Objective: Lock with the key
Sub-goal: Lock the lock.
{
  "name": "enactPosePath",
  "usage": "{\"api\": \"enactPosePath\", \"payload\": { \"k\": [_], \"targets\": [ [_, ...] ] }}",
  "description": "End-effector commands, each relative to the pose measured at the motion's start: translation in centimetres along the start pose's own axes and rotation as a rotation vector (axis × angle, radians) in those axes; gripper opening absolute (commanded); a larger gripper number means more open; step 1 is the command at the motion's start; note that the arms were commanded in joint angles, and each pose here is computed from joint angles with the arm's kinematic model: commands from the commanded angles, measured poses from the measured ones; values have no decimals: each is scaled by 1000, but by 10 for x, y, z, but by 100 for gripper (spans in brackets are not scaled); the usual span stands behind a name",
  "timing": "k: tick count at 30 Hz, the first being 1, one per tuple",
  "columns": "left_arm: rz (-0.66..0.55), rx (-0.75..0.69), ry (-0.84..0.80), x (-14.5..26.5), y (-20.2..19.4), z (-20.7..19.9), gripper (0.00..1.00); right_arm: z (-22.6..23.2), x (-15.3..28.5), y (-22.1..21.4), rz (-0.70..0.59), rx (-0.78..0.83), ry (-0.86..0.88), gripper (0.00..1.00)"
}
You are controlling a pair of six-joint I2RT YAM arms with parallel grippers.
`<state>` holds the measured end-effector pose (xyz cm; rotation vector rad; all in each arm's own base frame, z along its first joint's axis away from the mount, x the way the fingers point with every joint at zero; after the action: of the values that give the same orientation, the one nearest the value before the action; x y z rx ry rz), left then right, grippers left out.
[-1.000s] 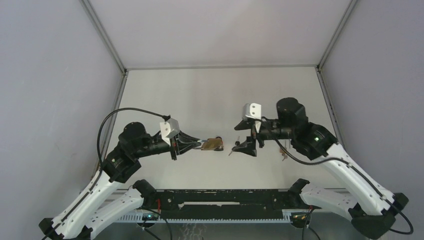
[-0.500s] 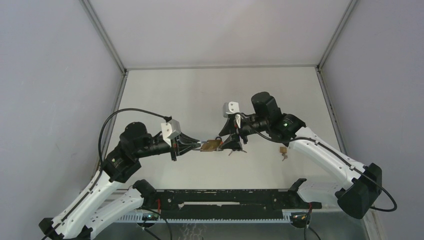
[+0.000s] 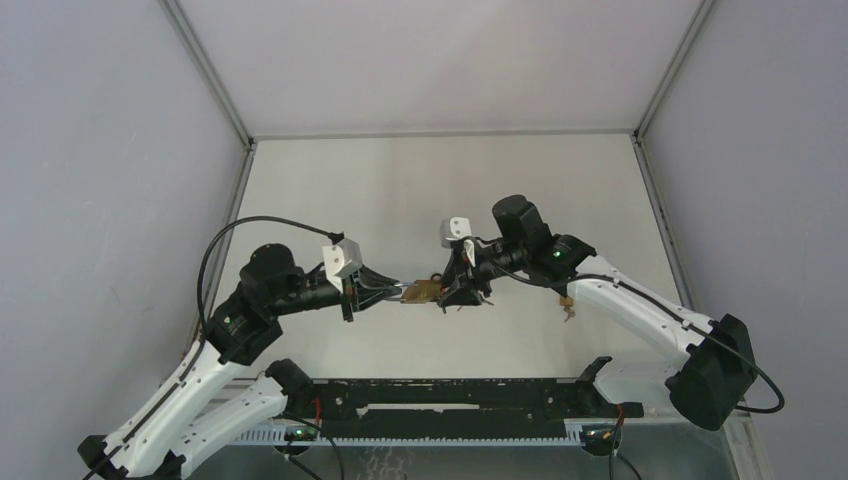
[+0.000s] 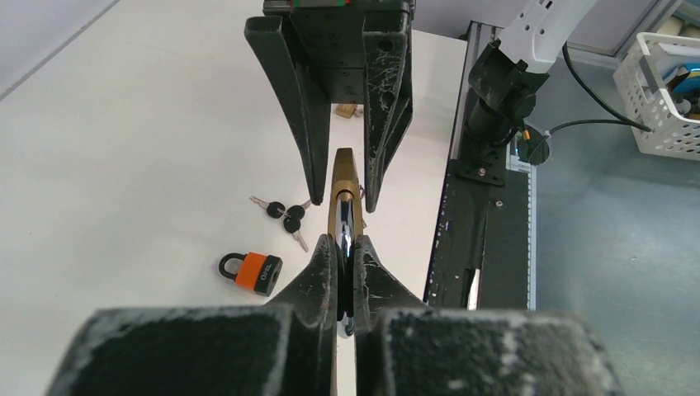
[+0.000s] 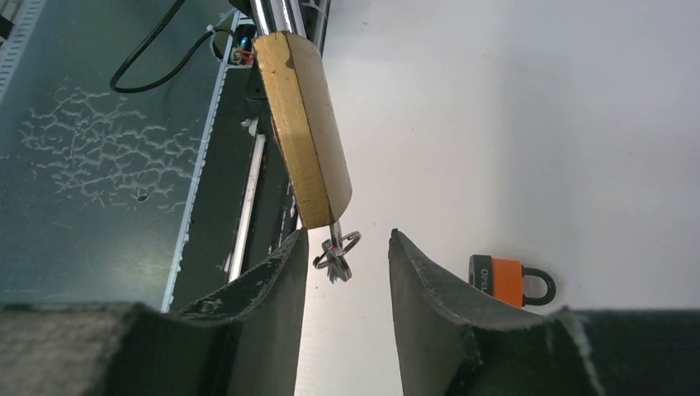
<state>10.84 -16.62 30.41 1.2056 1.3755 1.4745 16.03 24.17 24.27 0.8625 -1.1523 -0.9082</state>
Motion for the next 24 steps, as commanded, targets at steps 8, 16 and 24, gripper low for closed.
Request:
{"api": "enactPosePath", "payload": {
  "k": [8, 16, 24],
  "targets": [
    [-190, -134, -30, 7, 54, -6, 0, 1, -2, 19, -110, 102, -2, 41],
    [-195, -131, -26, 6, 56, -6, 0, 1, -3, 16, -94, 98, -5, 0],
    [-126, -180, 49, 20, 61, 2, 0, -16, 16, -17, -16, 56, -165, 0]
  ]
}}
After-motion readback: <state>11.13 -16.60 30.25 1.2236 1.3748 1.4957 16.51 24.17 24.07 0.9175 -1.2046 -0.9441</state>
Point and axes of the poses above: each gripper's point midway between its finger pads, its own x axis back along the fingers, its own z axis along the line the jaws close on, y = z × x, the point moved 7 cm from there along x, back along the fingers, and after that the axes turned 1 degree about -x, right-handed, at the moved point
